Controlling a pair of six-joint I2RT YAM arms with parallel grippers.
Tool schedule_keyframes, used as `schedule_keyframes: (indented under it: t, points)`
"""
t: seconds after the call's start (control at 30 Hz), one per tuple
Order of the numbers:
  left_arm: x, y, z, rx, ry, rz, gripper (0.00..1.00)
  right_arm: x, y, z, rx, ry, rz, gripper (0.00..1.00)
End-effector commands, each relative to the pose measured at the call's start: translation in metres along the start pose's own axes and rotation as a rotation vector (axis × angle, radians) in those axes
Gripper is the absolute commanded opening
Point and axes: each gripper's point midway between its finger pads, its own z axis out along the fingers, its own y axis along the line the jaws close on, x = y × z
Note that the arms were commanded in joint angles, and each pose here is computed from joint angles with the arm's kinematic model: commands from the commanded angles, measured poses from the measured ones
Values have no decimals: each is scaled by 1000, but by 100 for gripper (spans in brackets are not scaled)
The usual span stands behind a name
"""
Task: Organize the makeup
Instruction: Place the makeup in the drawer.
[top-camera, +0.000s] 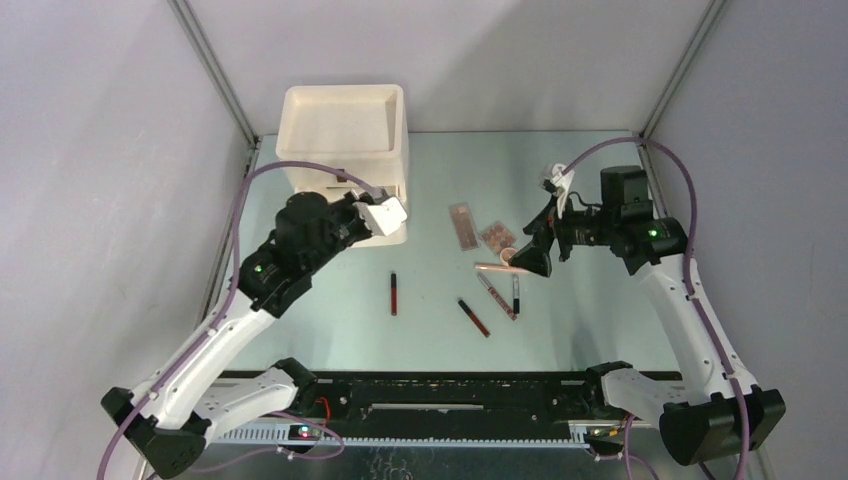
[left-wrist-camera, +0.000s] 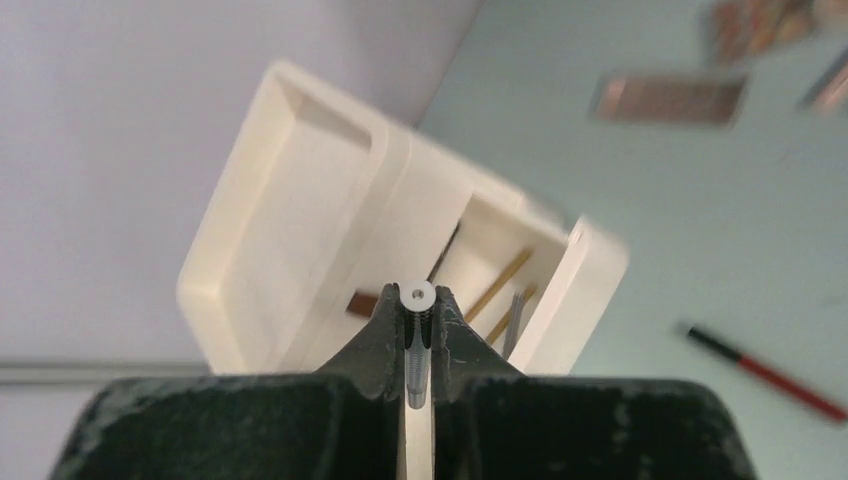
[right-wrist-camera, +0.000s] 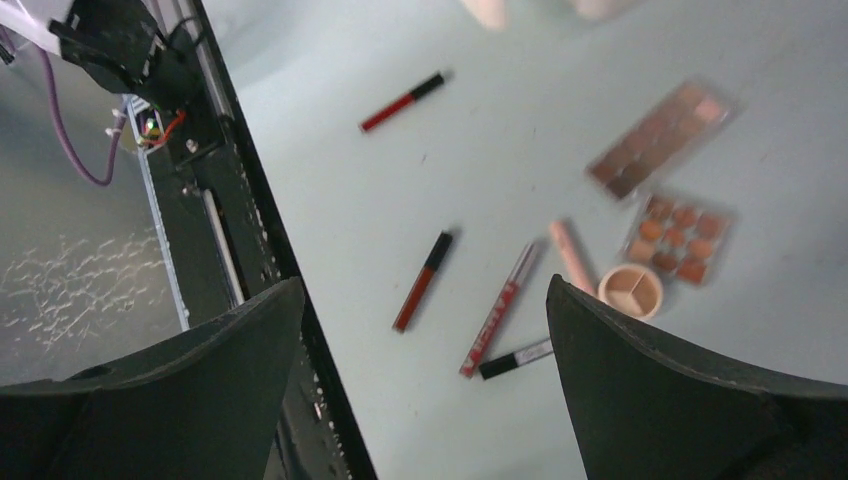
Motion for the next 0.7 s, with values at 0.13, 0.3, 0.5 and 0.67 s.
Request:
schedule_keyframes:
  t: [0.13, 0.3, 0.5, 0.67]
  points:
    - [93, 8, 16, -37, 384, 376, 0, 26, -12, 2, 54, 51, 8, 100]
    - [119, 13, 32, -18, 468, 405, 0, 34, -16, 4, 61, 66, 17, 100]
    - [150, 12, 47, 29, 545, 393, 4, 41, -22, 8, 71, 89, 36, 100]
    - [170, 4, 59, 70, 584, 381, 11, 45, -27, 9, 83, 101, 41, 100]
